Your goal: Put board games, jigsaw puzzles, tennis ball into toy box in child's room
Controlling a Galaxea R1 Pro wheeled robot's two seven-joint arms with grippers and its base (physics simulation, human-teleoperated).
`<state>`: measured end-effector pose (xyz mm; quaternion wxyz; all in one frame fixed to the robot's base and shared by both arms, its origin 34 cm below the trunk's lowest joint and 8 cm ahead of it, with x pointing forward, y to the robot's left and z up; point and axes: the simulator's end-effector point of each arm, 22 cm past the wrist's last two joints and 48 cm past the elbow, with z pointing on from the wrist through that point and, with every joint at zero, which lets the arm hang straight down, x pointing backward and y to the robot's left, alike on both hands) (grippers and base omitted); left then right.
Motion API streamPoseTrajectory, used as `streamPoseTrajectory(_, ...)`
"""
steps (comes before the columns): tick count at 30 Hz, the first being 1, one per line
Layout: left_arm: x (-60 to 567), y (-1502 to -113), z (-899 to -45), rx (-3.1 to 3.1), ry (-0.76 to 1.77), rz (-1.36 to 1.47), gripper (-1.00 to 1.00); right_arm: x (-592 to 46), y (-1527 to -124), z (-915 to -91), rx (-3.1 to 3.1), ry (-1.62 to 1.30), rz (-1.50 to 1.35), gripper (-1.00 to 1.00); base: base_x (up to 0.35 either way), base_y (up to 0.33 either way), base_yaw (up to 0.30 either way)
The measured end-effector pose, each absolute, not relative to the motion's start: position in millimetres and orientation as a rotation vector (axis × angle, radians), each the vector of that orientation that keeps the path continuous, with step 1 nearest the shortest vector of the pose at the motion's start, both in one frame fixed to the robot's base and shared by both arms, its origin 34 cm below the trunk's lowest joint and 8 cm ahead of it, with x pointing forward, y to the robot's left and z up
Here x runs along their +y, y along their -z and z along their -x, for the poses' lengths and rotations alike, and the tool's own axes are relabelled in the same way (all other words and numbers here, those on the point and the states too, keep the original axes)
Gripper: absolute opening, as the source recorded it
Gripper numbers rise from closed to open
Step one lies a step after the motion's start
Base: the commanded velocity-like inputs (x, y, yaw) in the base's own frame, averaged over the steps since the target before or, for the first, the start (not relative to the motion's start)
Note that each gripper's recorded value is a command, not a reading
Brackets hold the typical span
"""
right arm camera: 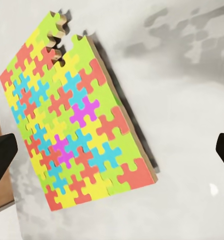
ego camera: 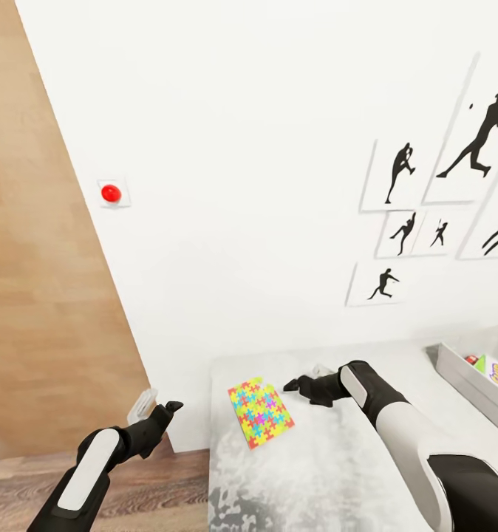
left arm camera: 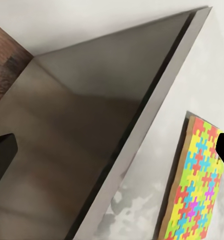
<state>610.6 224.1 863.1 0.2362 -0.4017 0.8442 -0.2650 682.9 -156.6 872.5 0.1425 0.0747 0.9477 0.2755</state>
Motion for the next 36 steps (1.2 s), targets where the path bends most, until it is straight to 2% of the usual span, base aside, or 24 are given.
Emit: streamPoseTrajectory(36, 224.0, -836.0, -602.7, 2.360, 0.705, 1.135, 1.00, -153.2, -850.2, -684.0, 2.765, -0.810, -0.231, 1.00, 0.000, 0.000, 0.000)
